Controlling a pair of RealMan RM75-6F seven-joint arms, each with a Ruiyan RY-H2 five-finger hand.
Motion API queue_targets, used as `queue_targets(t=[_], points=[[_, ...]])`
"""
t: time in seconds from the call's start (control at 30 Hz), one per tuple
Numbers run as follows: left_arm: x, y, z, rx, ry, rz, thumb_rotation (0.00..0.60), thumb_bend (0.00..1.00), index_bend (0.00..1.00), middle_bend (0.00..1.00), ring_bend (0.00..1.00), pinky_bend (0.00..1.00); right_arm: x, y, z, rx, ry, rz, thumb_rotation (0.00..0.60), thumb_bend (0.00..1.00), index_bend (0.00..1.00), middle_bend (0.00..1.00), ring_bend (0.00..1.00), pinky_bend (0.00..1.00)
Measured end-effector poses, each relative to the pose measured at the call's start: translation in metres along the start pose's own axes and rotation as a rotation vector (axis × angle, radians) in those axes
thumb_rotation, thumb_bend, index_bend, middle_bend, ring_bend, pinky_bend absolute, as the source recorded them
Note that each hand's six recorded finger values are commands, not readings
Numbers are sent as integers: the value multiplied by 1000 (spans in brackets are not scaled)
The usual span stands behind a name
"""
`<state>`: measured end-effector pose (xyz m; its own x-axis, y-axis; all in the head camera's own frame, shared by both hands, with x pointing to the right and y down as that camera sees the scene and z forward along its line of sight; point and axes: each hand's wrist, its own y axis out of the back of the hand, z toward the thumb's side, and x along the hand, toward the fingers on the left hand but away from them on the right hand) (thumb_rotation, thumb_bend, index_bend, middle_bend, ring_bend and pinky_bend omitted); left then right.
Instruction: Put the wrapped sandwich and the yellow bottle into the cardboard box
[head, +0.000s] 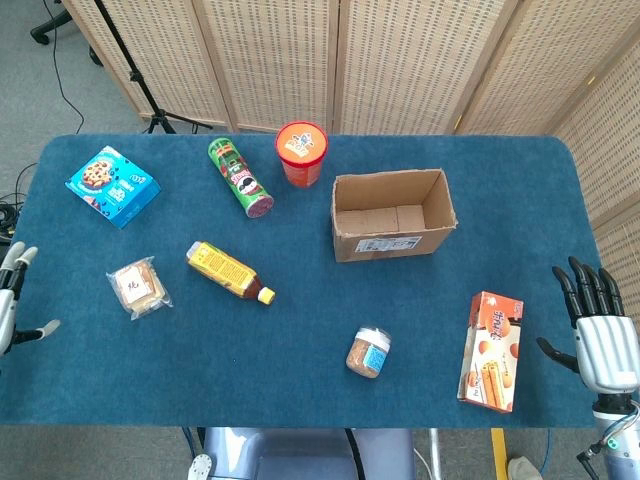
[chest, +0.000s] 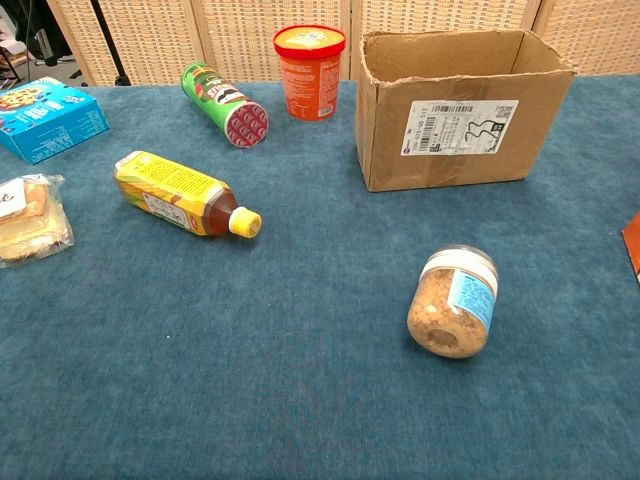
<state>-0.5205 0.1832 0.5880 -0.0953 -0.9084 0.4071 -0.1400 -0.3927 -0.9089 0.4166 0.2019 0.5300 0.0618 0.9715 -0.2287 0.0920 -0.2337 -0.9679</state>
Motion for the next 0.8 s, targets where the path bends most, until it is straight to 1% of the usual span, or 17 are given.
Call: queue_targets(t=[0.1,0.37,0.43,0.57,0.8], points=[[-8,8,-8,-1,33,8,600,0,0,0,0,0,0,-1,0,-4,0,7,600,0,0,0,0,0],[-9,6,-13,-3,49,-7,600,0,0,0,0,0,-1,1,1,-23,3,8,600,0,0,0,0,0],[-9,3,-13,-2,50,-23,600,0,0,0,0,0,-1,1,2,-30,5,9,600,0,0,0,0,0],[-3,-9,-11,4,48,-78,600,0,0,0,0,0,-3,0,1,-33,1,18,600,0,0,0,0,0],[29,-46,15,25,-22,-200,600,0,0,0,0,0,-4,2,-3,-44,-8,21,600,0,0,0,0,0]])
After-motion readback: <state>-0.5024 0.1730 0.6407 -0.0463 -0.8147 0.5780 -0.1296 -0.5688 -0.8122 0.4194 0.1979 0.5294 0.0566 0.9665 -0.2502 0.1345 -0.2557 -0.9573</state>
